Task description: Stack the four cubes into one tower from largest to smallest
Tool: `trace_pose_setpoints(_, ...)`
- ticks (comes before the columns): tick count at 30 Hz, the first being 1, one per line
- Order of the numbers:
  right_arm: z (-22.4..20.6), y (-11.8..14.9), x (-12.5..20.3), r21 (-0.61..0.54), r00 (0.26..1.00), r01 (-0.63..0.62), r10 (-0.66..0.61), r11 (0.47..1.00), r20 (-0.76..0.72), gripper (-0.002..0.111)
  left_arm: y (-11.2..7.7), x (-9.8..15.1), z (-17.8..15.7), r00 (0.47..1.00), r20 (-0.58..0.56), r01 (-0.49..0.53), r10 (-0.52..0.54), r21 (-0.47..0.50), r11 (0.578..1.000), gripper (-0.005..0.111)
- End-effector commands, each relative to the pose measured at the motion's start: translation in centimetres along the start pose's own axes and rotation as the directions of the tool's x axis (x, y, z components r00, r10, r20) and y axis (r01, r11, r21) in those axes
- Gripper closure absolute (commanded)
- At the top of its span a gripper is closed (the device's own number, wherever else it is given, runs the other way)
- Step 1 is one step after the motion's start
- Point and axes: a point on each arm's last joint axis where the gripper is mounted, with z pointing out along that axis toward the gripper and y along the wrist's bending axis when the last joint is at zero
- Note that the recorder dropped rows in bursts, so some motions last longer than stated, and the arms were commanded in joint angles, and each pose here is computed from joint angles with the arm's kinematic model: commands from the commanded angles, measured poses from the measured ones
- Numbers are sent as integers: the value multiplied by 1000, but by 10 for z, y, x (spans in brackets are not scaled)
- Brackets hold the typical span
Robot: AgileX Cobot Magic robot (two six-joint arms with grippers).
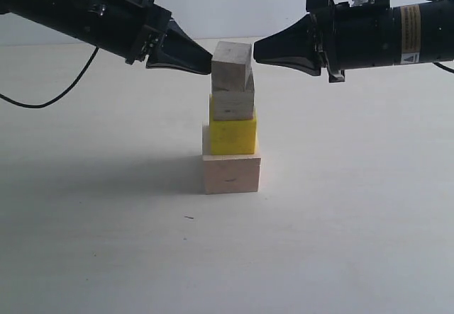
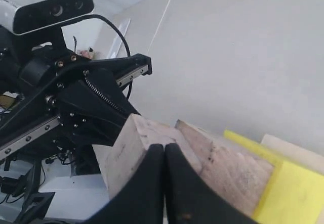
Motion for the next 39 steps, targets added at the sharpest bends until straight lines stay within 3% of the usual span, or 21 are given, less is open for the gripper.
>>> trace_pose_setpoints(1, 0, -1, -2, 18, 1000, 10, -10, 1000, -6, 108, -4, 0, -1, 1000, -1, -4, 4, 14, 1000, 107)
trace_pose_setpoints(8, 4, -11, 0, 29, 1000, -18, 19, 999, -14, 108, -4, 0, -1, 1000, -1, -4, 4, 14, 1000, 107)
trace_pose_setpoints(39, 17, -11, 3, 13, 1000, -19, 19, 1000, -10, 108, -4, -1, -1, 1000, 1, -3, 3, 15, 1000, 107)
